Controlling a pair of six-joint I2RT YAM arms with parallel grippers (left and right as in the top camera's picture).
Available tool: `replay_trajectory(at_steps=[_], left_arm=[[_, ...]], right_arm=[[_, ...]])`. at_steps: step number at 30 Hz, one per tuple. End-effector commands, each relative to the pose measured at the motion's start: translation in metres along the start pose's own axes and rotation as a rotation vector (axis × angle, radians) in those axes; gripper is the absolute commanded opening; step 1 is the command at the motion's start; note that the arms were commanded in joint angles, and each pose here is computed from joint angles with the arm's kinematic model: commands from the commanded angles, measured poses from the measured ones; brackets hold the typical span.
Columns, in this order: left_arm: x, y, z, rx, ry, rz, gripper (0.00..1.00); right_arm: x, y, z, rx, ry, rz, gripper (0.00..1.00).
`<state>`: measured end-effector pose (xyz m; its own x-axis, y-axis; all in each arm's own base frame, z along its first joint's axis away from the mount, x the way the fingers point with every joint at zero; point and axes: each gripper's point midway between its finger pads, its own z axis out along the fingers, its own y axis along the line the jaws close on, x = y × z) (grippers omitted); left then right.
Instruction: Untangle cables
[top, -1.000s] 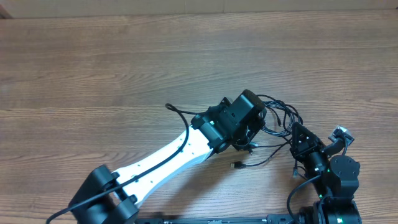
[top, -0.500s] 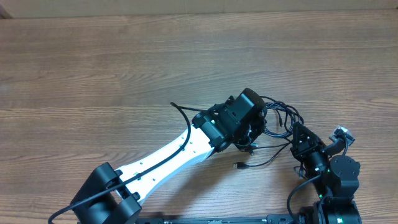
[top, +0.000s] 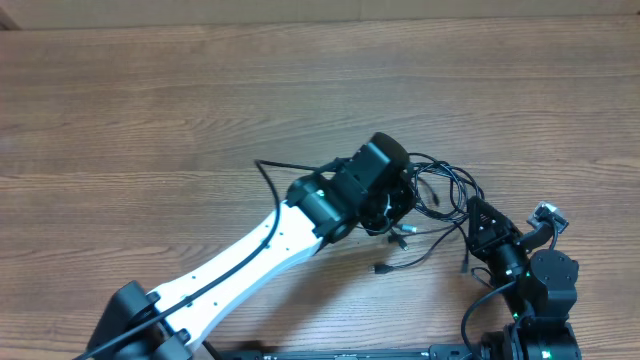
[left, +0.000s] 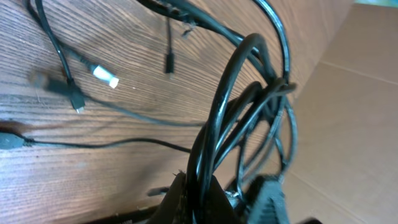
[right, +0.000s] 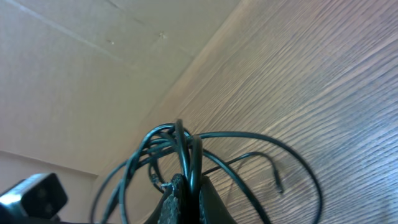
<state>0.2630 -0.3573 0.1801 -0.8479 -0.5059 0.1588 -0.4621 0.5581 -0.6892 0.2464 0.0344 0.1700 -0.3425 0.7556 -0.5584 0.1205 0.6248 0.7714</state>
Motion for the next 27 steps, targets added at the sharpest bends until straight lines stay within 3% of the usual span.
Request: replay_trajectory(at_steps=[1,18,27], left_arm=[[-0.002,-0.022,-0.031,0.085,0.011,0.022,0.04],[0.011,-0.041,-0.064,0.202,0.359,-0.028,0.04],[0.01,-0.043,-0.076,0.226,0.443,-0.042,0.04]], right_arm=[[-0.008,0.003,-0.003,0.001,-0.036,-0.014,0.04],[-0.008,0.003,-0.003,0.001,-0.035,-0.014,0.04],[-0.008,0.003,-0.003,0.001,-0.036,-0.014,0.04]])
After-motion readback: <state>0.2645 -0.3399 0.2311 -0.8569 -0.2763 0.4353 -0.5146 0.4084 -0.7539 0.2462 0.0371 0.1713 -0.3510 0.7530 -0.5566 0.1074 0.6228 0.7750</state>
